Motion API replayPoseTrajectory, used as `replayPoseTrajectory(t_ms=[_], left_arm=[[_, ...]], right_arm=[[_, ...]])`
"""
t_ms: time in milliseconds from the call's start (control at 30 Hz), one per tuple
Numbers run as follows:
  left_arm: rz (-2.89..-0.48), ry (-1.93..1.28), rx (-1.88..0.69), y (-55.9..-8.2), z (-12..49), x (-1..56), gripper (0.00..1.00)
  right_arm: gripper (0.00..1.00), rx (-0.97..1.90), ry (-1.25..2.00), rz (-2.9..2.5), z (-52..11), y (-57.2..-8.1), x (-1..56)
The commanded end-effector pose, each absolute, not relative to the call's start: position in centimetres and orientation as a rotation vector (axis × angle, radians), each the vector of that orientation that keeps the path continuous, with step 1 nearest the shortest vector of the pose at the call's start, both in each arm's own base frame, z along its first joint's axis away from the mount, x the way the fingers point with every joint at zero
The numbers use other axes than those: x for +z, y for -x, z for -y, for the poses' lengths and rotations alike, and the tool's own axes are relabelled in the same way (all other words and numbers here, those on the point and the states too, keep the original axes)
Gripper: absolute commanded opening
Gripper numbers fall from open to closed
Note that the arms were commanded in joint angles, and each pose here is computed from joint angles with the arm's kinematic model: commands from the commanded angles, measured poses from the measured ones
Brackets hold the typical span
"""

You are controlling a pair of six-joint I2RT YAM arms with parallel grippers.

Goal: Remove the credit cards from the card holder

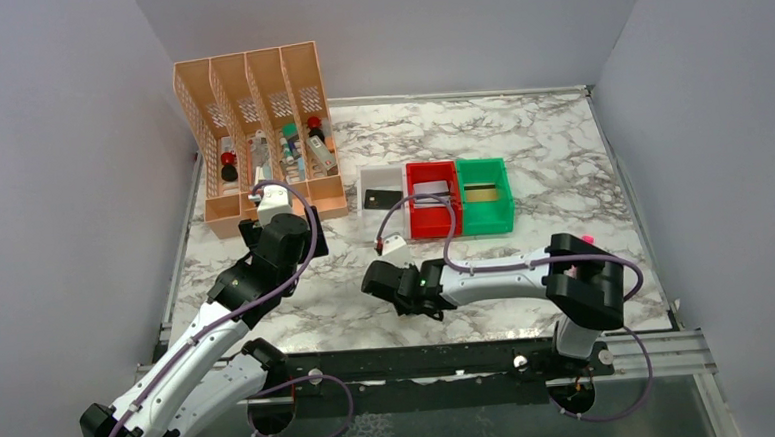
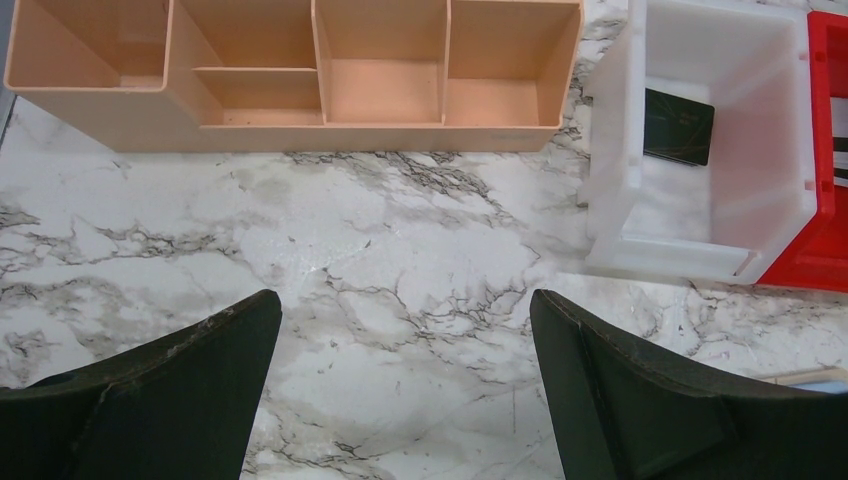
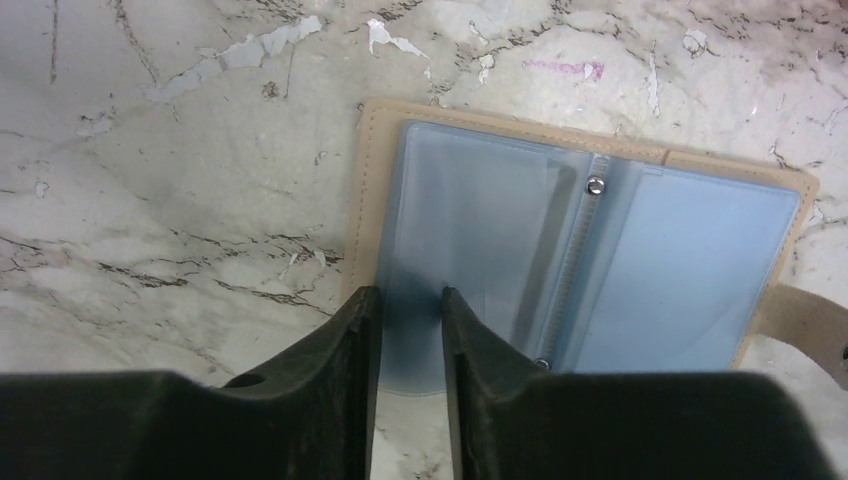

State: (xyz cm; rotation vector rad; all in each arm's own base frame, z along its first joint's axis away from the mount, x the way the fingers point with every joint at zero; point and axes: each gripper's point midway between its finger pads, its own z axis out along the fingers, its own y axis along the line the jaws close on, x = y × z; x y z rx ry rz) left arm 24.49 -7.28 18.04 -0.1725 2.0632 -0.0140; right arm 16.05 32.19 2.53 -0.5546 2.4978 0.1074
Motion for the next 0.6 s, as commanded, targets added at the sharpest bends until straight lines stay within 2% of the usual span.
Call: replayPoseTrajectory(t_ms=[0,167,400,567], left_arm=[[-2.033,0.183,-0.044,-24.7,7.4,19.1,0.99],[-2.033,0.183,-0.043,-24.7,7.4,19.1,0.99],[-2.037,0.179,-0.048,-24.7,7.5,19.0,0.99],[-2.033,0.181,-0.054,-24.7,7.5,19.1,0.99]], right_arm=[[0.27,-0.076,0.502,-2.527,-29.4,-15.9,0.1],[0.18,-0.001,0.506,-2.503,-30.3,-16.1,1.4],[0.06,0.253,0.508,-2.472,-33.0,-15.5,4.0],[0.01,0.387,0.493,-2.436,-34.4,-15.4,6.2]])
